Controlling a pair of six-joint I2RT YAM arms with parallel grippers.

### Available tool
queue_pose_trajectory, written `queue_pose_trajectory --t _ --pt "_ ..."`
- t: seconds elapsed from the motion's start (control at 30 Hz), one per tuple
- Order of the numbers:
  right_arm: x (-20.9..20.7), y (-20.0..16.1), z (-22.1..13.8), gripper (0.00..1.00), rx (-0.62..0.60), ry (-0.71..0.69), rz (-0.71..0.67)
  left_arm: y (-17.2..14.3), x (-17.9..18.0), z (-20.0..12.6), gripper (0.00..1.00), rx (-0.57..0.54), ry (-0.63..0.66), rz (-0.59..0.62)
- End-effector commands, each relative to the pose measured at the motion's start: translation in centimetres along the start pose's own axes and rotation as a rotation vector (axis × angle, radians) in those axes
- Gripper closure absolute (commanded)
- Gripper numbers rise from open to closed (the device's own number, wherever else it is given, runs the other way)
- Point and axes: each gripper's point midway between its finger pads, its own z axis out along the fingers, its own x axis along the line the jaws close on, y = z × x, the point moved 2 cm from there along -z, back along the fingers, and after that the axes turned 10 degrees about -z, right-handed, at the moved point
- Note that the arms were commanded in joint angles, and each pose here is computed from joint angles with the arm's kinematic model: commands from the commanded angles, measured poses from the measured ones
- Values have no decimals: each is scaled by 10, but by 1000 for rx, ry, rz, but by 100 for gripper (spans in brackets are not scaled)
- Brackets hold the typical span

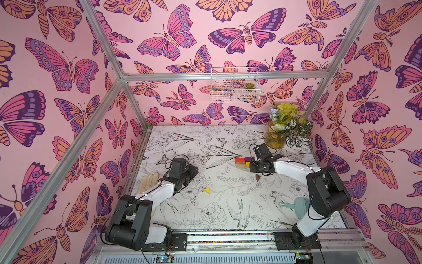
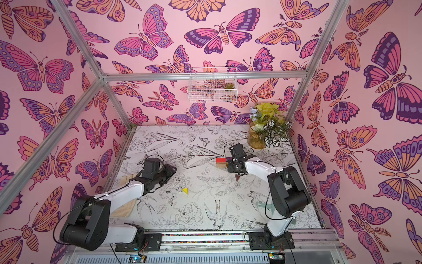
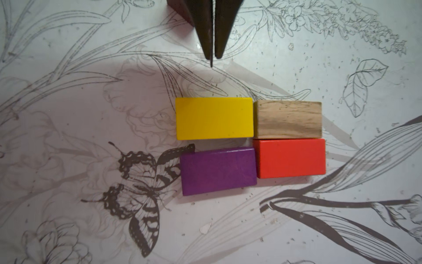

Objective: Assemble a piece of candy with building blocks
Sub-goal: Assemble the building block at the center of the board.

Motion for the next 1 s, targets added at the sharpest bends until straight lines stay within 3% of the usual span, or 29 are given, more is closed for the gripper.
queue_pose_trajectory --t 0.0,0.97 --pt "0 -2 10 92 31 -9 -12 0 0 -1 46 -3 0 1" --pt "-3 13 31 93 42 -59 -64 0 0 -1 46 -2 -1 2"
